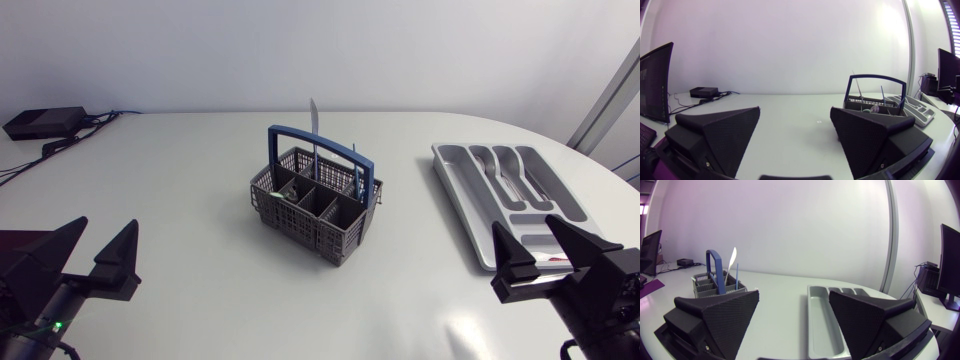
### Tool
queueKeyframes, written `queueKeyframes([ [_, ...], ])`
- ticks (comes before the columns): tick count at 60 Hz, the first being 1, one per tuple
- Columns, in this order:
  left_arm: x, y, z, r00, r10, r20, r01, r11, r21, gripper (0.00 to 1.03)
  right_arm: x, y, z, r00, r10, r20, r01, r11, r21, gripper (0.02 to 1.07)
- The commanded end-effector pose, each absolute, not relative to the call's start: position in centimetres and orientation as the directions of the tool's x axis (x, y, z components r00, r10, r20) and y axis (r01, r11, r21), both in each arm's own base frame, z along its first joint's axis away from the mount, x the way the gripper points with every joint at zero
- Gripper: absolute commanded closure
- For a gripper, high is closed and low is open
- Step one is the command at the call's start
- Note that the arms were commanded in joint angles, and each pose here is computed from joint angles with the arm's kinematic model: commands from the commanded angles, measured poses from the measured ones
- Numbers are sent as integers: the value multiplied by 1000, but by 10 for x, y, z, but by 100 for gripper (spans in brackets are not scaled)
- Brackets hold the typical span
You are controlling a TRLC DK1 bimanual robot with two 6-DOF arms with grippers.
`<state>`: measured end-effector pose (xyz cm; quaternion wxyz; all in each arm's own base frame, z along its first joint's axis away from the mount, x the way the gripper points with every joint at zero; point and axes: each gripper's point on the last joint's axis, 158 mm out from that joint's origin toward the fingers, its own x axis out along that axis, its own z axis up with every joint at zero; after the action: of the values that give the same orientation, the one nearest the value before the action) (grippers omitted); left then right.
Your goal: Unload the cutlery basket into the drawer organizer.
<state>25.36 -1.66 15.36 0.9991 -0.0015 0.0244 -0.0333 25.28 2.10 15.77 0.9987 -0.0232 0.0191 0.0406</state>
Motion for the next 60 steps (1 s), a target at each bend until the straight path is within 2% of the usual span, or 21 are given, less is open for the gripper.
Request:
queueKeyframes([
  [1, 254, -16, 135, 995, -61, -85, 59, 998, -30, 4, 253, 21, 148, 995, 80, -58, -82, 996, -29, 6],
  [14, 255, -15, 142, 997, -58, -59, 56, 998, -33, 4, 253, 18, 149, 996, 68, -55, -70, 997, -31, 6],
  [32, 253, -19, 182, 997, -71, 32, 72, 997, -39, 5, 253, 17, 159, 998, 60, -25, -61, 998, -30, 6],
  [48, 260, -21, 193, 997, -78, 0, 78, 994, -72, 5, 256, 18, 178, 998, 61, -6, -61, 998, -29, 7],
  [60, 277, -27, 205, 993, -95, -69, 87, 991, -105, 6, 267, 19, 186, 998, 56, -43, -57, 998, -32, 7],
])
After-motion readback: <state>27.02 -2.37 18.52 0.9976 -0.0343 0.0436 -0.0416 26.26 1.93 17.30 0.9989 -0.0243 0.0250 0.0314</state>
